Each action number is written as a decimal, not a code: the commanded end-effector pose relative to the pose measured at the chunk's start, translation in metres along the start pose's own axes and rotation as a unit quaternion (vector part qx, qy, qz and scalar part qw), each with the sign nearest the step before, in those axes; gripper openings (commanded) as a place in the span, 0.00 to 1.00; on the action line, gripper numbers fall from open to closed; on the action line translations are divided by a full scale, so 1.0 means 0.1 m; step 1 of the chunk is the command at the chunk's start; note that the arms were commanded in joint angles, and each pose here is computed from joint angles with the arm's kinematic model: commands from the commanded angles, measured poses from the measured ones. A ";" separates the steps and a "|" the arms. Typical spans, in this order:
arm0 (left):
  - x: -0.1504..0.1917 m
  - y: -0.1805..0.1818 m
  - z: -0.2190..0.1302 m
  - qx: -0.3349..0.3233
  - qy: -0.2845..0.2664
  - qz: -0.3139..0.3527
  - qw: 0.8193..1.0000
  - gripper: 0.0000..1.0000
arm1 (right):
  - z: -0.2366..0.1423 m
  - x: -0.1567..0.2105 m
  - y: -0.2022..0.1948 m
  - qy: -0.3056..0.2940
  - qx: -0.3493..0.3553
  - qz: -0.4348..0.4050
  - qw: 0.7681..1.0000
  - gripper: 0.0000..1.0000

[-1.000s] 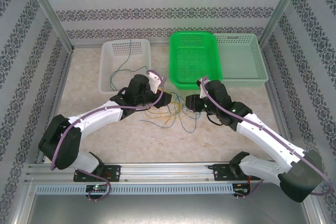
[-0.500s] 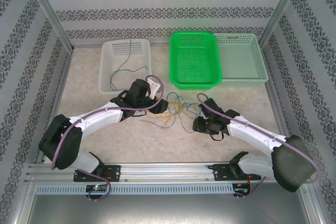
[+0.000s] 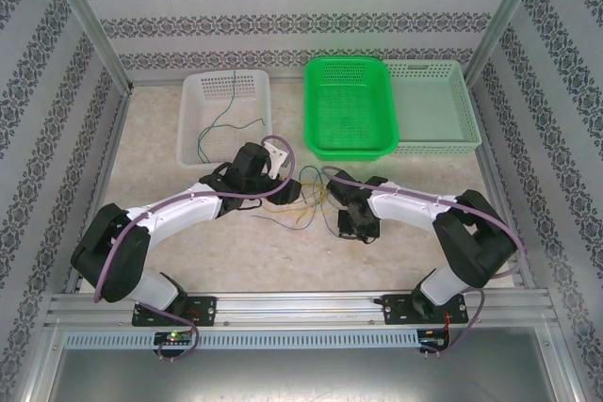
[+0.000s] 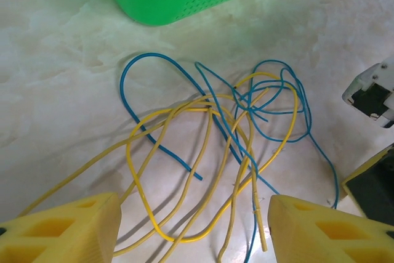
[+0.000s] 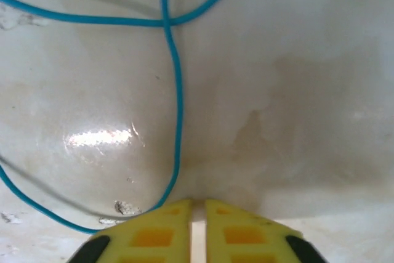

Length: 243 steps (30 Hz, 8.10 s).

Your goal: Untangle the cables

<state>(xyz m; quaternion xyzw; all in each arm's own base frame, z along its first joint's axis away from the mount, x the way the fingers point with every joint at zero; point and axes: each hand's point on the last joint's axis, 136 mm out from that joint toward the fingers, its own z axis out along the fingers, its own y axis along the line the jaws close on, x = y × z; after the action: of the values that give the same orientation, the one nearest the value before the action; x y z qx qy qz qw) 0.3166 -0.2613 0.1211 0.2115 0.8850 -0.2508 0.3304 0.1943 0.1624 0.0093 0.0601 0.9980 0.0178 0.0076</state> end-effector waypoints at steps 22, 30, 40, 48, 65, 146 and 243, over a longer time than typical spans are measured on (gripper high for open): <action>0.74 -0.18 -0.10 0.017 0.098 0.033 0.995 0.62 | -0.53 -0.44 0.15 -0.142 -0.095 0.034 0.985 0.33; 0.40 -0.43 -0.01 0.040 0.061 -0.024 0.997 0.67 | -0.53 -0.50 0.14 -0.154 -0.108 0.037 0.981 0.36; 0.09 -0.34 0.54 0.001 0.147 -0.051 0.988 0.63 | -0.58 -0.40 -0.02 -0.174 -0.117 0.048 0.977 0.39; 0.24 -0.27 0.91 -0.005 0.189 -0.102 0.977 0.59 | -0.66 -0.38 -0.15 -0.188 -0.119 0.055 0.973 0.42; -0.43 -0.47 0.34 0.012 0.088 0.004 0.996 0.09 | -0.52 -0.42 -0.06 -0.167 -0.125 0.044 0.977 0.44; 0.00 -0.37 0.07 0.035 0.105 -0.021 0.994 0.10 | -4.08 -0.83 -0.21 -0.574 -0.179 -0.129 0.789 0.00; -0.32 -0.85 -0.46 0.160 -0.025 0.007 0.987 0.16 | -1.28 -1.14 0.65 -0.297 -0.365 0.004 0.882 0.67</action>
<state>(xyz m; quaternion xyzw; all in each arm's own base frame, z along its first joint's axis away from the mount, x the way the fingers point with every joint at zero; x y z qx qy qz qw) 0.2673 -0.3027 0.1708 0.2555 0.8530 -0.3640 0.2732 0.3087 0.2122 0.1356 0.0397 0.8819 0.3627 0.2985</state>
